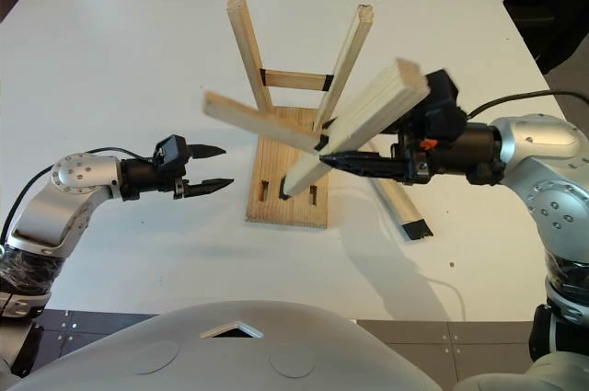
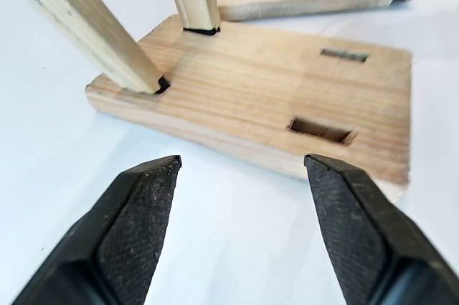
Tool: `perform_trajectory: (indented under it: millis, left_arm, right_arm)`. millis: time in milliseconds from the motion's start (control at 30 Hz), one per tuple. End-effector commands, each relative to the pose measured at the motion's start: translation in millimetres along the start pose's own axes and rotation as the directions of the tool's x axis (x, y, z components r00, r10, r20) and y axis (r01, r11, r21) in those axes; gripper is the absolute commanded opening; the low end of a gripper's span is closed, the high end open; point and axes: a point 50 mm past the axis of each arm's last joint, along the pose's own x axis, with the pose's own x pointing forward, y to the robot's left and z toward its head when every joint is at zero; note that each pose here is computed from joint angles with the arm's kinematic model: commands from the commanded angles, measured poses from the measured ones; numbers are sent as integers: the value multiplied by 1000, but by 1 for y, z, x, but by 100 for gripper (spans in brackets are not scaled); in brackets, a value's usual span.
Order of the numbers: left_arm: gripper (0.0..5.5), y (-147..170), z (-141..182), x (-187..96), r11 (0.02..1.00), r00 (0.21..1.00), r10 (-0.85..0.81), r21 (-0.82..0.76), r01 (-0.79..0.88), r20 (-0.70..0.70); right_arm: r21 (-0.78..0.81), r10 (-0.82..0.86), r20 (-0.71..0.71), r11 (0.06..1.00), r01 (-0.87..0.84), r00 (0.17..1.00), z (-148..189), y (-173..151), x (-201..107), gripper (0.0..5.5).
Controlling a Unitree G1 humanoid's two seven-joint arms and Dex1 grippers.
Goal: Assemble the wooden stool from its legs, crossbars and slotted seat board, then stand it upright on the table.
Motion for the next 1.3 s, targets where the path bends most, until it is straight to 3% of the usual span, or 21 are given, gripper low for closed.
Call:
perform_trajectory:
  millis: [33,533,667,933,1067,1200,1300]
  left_arm:
    - [318,-4,-11,2,1000,999,-6,13,7,-37]
    - [318,-9,-14,-6,1000,999,-22,4,23,-46]
    - [318,-12,-14,-2,999,999,-36,5,36,-41]
    - [318,-12,-12,7,997,997,-69,25,70,-39]
    - [318,-12,-11,11,997,997,-75,32,76,-37]
    - [318,-15,-14,13,996,996,-78,29,79,-40]
    - [318,-19,-16,14,997,996,-77,23,78,-42]
  right_arm:
    - [-11,-6,-50,1000,5,999,-8,-3,-5,202]
    - [-115,-146,-236,986,122,961,-50,-21,-8,202]
    - [-146,-96,-325,988,51,941,-64,-18,3,202]
    - [25,17,-341,1000,-9,940,-98,-17,15,202]
    - [-30,-23,-344,999,14,939,-93,-23,15,202]
    - [-128,-86,-343,991,44,935,-78,-26,9,283]
    - [-192,-137,-398,979,64,907,-74,-27,-1,298]
